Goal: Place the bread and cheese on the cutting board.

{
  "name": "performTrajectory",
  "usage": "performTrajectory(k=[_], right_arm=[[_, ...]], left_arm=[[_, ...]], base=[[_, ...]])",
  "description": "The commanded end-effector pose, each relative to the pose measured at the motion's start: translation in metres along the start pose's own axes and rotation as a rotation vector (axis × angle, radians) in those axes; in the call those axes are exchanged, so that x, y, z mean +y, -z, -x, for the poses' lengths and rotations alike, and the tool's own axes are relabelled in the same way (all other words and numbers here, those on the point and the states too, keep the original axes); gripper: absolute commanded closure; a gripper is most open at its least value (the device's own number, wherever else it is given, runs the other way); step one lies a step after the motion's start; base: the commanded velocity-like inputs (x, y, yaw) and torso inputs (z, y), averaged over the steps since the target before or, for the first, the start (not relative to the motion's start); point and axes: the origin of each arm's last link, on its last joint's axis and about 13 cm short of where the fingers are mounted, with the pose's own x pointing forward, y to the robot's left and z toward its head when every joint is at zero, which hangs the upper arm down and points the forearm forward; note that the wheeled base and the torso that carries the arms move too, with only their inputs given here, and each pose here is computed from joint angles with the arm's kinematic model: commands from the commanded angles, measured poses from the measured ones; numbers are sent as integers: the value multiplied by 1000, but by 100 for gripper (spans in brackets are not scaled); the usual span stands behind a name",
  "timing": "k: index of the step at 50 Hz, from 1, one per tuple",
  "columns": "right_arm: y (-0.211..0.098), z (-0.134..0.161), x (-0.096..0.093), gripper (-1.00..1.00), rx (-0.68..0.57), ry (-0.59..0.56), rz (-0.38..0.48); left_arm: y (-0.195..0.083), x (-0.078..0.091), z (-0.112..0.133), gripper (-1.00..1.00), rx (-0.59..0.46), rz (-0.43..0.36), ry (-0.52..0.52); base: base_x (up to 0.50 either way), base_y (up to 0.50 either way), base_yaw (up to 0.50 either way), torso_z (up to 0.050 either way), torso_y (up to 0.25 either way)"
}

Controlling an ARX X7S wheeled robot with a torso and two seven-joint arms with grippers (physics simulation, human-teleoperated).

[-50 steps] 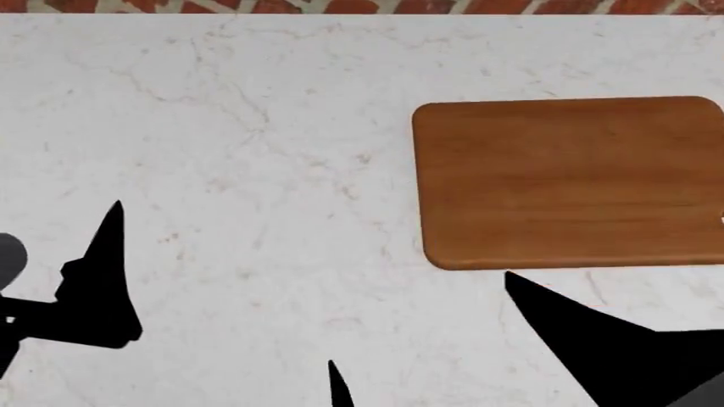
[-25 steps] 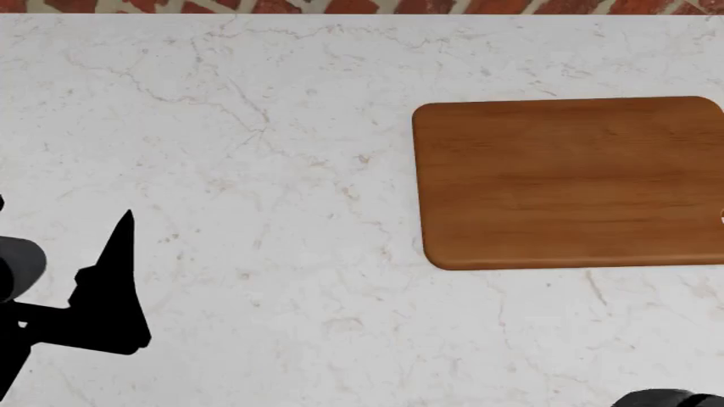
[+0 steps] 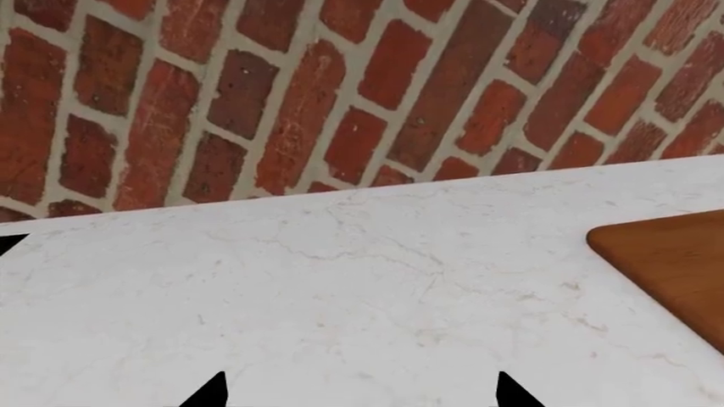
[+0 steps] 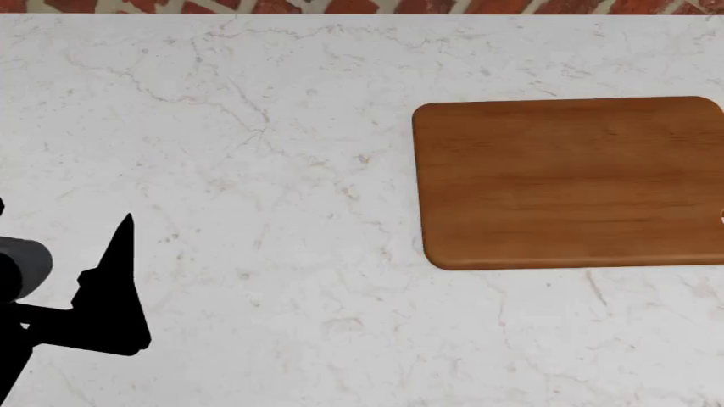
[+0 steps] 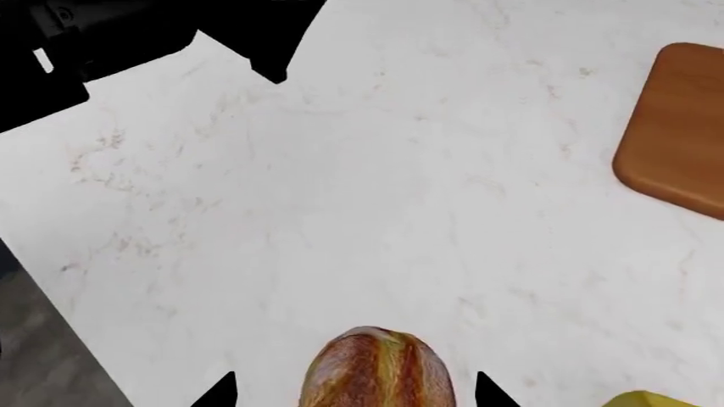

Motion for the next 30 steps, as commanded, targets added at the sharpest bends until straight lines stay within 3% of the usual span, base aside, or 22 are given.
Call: performTrajectory(k=[1,17,30], right_arm=[[14,-3,-2,-100,71,52,39],[28,-23,-13,-100,130,78,60],[43,-43,-15,-100,191,20,47]], left_arm=[[1,1,-3,-100,11,3,6],[1,2,-2,-100,12,4,5],[1,0,-3,-100,17,13,6]], base=[[0,0,0,0,0],[0,0,0,0,0],[0,0,0,0,0]])
